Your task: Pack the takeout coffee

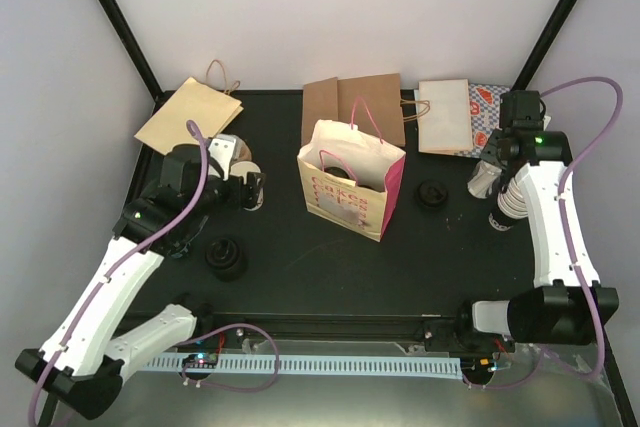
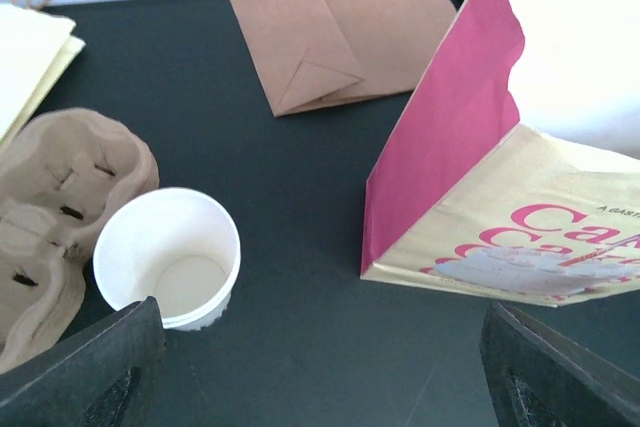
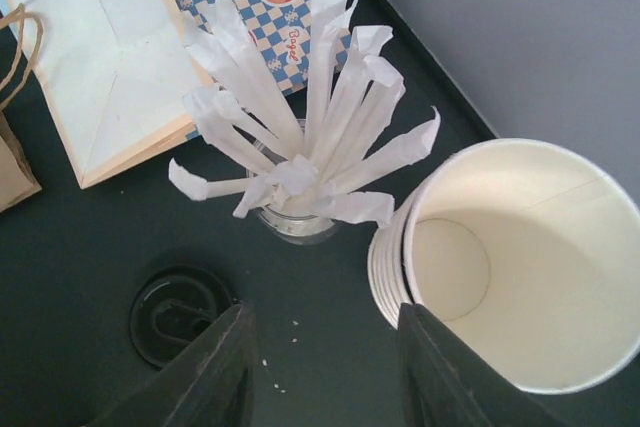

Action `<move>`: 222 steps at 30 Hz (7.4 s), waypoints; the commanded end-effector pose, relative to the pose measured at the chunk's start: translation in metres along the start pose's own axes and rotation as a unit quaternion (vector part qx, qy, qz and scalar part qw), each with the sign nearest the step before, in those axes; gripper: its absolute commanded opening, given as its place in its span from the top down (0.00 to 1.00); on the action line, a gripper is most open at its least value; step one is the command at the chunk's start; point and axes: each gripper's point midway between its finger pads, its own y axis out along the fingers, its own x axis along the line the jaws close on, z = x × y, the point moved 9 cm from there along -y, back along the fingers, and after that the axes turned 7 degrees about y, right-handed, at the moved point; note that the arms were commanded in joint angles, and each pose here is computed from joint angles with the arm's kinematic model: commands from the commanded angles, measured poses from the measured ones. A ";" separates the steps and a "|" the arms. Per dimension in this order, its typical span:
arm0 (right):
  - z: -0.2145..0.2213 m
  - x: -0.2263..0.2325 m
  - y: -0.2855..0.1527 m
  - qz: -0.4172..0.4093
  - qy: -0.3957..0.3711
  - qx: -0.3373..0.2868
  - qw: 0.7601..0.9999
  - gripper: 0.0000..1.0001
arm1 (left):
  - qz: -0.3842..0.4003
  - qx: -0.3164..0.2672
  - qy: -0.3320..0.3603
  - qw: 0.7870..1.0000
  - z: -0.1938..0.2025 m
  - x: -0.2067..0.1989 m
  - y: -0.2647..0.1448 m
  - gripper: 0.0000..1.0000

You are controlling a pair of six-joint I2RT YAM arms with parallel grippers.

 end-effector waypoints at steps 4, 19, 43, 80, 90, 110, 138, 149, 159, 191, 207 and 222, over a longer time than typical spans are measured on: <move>-0.012 0.000 0.012 -0.010 0.045 -0.005 0.999 0.68 | -0.014 -0.058 0.017 0.998 -0.002 0.003 -0.003 0.11; -0.015 0.008 0.044 0.014 0.059 0.009 0.998 0.69 | -0.015 -0.044 0.028 0.999 0.013 0.005 0.005 0.11; -0.031 0.015 0.059 0.049 0.044 -0.006 0.998 0.63 | -0.029 -0.039 0.020 0.999 0.015 0.007 0.006 0.11; -0.061 -0.007 -0.039 0.019 0.056 -0.084 0.995 0.99 | 0.005 -0.051 0.028 0.998 0.013 0.002 0.006 0.11; -0.058 -0.008 -0.037 0.023 0.050 -0.077 0.996 0.99 | 0.009 -0.047 0.027 0.998 0.015 0.001 0.007 0.11; -0.072 -0.020 -0.114 -0.063 0.046 -0.124 0.989 0.99 | 0.006 -0.049 0.028 0.998 0.016 0.002 0.004 0.11; -0.043 0.023 -0.251 -0.636 -0.031 -0.047 0.770 0.99 | 0.023 -0.062 0.017 0.998 0.009 -0.002 -0.002 0.11; -0.030 0.039 -0.206 -0.630 -0.012 -0.002 0.777 0.99 | 0.035 -0.064 0.012 0.997 0.007 -0.004 -0.003 0.11; -0.022 0.053 -0.160 -0.577 -0.013 0.009 0.816 0.99 | 0.035 -0.065 0.013 0.997 0.007 -0.004 -0.003 0.11; 0.037 0.132 -0.183 -0.512 -0.231 -0.065 0.825 0.99 | 0.047 -0.060 0.036 0.996 0.025 -0.004 0.017 0.11; 0.042 0.122 -0.184 -0.441 -0.258 -0.094 0.855 0.31 | 0.052 -0.065 0.039 0.996 0.025 -0.005 0.015 0.11; 0.078 0.064 -0.073 -0.237 -0.192 -0.008 0.952 0.36 | 0.056 -0.067 0.041 0.995 0.026 -0.006 0.015 0.11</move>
